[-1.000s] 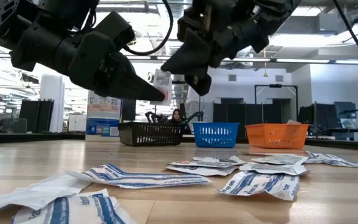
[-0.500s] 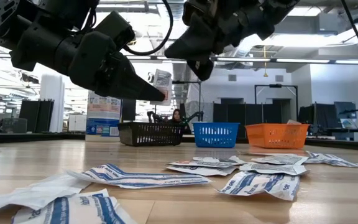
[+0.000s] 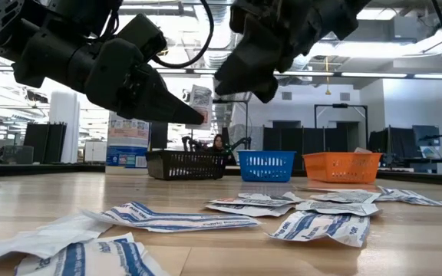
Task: Pick & Place First Aid Supplies
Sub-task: Put the orange ointment pack into the orange bin
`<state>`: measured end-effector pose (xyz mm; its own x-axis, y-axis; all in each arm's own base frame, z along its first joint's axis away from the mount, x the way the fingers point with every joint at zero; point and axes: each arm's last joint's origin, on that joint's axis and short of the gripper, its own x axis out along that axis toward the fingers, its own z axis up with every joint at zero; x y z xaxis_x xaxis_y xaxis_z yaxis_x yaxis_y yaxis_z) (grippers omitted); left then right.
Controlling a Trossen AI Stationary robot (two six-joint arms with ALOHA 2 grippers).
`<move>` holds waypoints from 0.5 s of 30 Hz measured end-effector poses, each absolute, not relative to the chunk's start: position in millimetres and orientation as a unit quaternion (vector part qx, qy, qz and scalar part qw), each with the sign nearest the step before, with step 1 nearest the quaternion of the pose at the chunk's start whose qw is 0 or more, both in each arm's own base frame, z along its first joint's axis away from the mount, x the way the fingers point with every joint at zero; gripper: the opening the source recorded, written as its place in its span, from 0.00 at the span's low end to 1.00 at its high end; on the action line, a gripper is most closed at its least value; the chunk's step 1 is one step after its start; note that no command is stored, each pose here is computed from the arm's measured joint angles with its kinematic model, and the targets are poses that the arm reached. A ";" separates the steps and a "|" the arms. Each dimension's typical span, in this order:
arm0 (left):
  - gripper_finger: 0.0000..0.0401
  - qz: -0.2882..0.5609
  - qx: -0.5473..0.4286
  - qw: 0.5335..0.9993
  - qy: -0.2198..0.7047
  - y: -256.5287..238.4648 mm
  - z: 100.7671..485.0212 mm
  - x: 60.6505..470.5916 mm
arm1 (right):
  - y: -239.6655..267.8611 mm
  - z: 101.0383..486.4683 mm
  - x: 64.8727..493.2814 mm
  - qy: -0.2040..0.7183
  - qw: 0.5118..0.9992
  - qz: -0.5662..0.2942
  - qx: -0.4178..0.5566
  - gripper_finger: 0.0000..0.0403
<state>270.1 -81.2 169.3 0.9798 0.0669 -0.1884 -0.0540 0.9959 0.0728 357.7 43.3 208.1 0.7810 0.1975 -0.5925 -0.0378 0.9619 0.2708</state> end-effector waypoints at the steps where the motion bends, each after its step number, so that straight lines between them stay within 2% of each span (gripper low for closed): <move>1: 0.02 0.030 0.034 0.994 0.096 -81.2 169.3 270.1 | 44.1 208.6 358.0 0.322 0.937 0.065 0.122 0.36; 8: 0.02 0.030 0.027 0.996 0.078 -81.4 172.8 270.8 | 44.3 211.1 359.8 0.304 0.945 0.049 0.113 0.51; 15: 0.02 0.029 0.046 0.997 0.046 -81.7 179.4 271.6 | 41.7 212.8 361.5 0.294 0.947 0.059 0.119 0.54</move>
<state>271.6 -81.7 179.4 0.9940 0.0620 -0.0896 -0.0535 0.9940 0.0950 361.5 41.7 212.8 0.8203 0.1823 -0.5421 -0.0426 0.9647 0.2600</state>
